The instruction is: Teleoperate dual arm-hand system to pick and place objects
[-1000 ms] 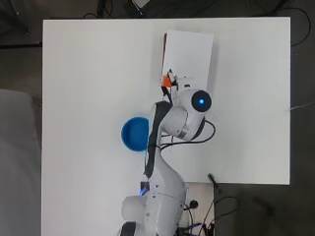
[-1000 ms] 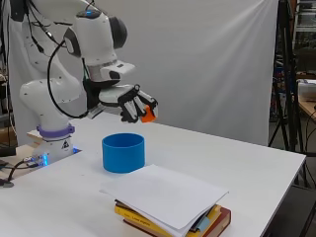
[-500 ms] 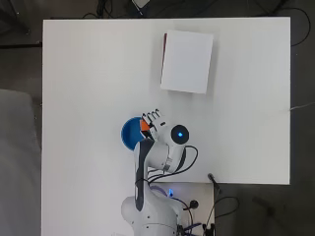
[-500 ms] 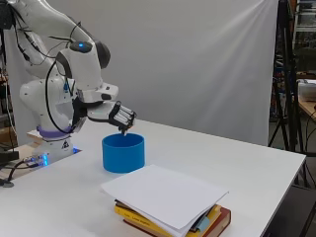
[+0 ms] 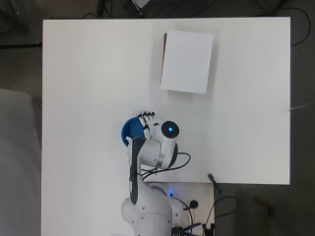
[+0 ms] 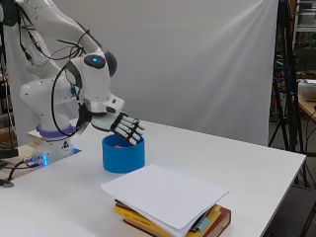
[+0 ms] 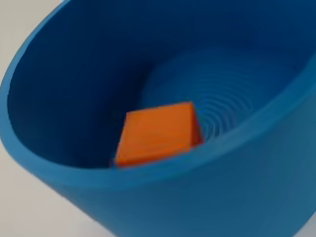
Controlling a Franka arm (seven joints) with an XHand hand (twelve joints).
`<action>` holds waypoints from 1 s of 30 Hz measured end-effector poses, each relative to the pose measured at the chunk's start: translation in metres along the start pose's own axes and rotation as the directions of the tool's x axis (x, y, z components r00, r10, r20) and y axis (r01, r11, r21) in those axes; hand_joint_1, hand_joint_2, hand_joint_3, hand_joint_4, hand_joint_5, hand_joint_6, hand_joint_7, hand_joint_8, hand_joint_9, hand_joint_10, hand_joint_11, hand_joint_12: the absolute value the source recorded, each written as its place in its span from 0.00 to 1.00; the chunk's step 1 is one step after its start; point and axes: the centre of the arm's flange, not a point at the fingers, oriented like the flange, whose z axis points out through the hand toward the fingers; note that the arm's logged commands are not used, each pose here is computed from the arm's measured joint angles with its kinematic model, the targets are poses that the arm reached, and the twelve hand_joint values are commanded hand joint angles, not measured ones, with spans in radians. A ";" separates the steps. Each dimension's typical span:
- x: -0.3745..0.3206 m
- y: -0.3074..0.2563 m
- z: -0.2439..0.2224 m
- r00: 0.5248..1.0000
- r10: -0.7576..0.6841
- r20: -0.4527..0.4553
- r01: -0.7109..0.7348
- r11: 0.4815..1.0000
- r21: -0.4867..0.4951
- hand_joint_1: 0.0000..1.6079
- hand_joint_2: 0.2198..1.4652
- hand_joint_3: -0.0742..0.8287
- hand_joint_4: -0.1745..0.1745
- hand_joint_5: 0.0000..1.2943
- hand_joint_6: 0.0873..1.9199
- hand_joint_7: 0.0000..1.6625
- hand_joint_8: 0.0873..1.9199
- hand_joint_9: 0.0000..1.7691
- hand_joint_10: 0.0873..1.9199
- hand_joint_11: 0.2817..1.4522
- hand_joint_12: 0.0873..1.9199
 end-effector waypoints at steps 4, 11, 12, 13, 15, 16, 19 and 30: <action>0.009 0.009 -0.037 0.999 0.010 -0.037 -0.012 0.998 -0.064 0.14 0.59 0.07 0.73 0.30 0.00 0.25 0.00 0.27 0.00 0.16 0.00; 0.044 0.012 -0.181 0.995 0.081 -0.053 -0.091 0.966 -0.240 0.11 0.60 0.08 0.76 0.28 0.00 0.24 0.00 0.29 0.00 0.16 0.00; 0.049 0.008 -0.204 0.994 0.089 -0.057 -0.102 0.956 -0.276 0.13 0.61 0.08 0.77 0.31 0.00 0.30 0.00 0.33 0.00 0.18 0.00; 0.054 0.002 -0.227 0.993 0.097 -0.062 -0.112 0.943 -0.314 0.14 0.61 0.08 0.76 0.31 0.00 0.32 0.00 0.36 0.00 0.19 0.00; 0.059 -0.012 -0.272 0.991 0.112 -0.074 -0.132 0.918 -0.374 0.15 0.61 0.08 0.72 0.27 0.00 0.31 0.00 0.37 0.00 0.20 0.00; 0.061 -0.019 -0.291 0.990 0.122 -0.077 -0.143 0.907 -0.396 0.15 0.61 0.08 0.70 0.26 0.00 0.30 0.00 0.37 0.00 0.20 0.00; 0.065 -0.035 -0.342 0.984 0.159 -0.085 -0.181 0.871 -0.457 0.16 0.61 0.08 0.65 0.28 0.00 0.33 0.00 0.40 0.00 0.21 0.00; 0.071 -0.018 -0.363 0.963 0.270 -0.017 -0.249 0.857 -0.451 0.17 0.59 0.08 0.47 0.27 0.00 0.30 0.00 0.37 0.00 0.17 0.00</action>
